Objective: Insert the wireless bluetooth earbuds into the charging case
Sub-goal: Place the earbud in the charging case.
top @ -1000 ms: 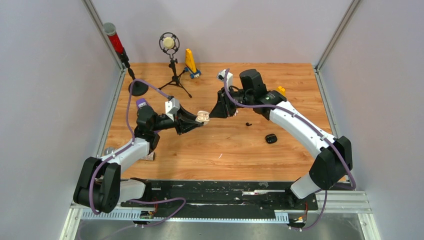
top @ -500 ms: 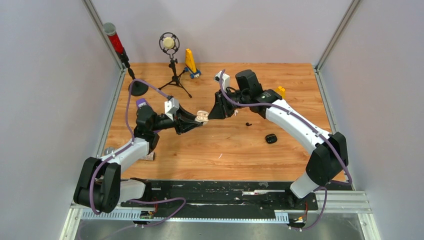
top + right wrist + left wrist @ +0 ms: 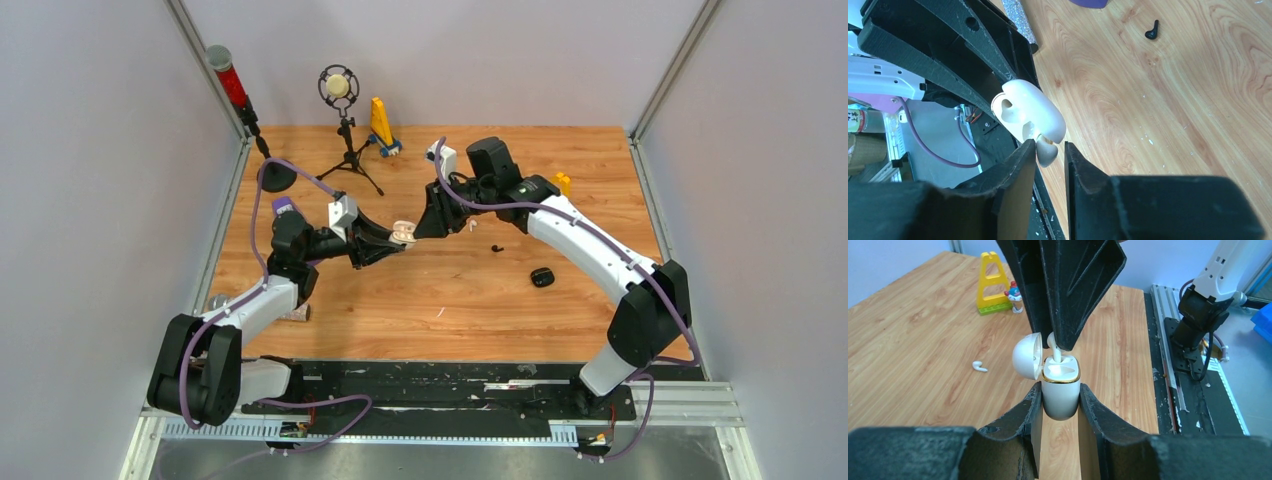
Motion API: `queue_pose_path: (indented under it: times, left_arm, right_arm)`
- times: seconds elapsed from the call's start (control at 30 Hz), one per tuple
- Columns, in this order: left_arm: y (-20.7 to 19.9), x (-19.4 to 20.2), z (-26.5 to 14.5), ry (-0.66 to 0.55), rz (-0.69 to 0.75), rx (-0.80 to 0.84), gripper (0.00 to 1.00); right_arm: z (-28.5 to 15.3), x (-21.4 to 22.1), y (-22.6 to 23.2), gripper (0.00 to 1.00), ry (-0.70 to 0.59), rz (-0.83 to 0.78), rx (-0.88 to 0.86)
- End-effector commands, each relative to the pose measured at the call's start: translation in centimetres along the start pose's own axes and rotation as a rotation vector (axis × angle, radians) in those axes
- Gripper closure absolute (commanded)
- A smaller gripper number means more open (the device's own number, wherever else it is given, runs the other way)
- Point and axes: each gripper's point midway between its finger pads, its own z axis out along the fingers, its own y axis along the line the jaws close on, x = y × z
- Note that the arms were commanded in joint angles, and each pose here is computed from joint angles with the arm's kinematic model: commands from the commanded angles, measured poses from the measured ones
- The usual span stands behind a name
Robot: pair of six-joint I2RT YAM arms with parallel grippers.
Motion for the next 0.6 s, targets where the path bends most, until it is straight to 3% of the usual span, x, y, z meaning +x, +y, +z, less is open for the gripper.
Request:
queue_pose_path:
  times: [0.0,0.1,0.27,0.57]
  left_arm:
    - [-0.9,-1.8,0.1,-0.037,0.105,0.035,0.76]
    - [-0.9,-1.7,0.0,-0.036,0.104,0.036,0.76]
    - [-0.9,-1.8,0.0,-0.037,0.106,0.033,0.76]
    - [-0.8,-1.8,0.0,-0.039,0.108,0.032,0.76]
  right_arm:
    - [-0.6,-1.6,1.5,0.66,-0.039,-0.041,-0.025]
    - [-1.5,-1.9,2.4,0.54,-0.055,-0.080,-0.044]
    - [-3.0,-2.4,3.6,0.46,-0.087,-0.131,-0.054]
    - [-3.2,-0.9,3.6,0.44,-0.068,-0.143,-0.071]
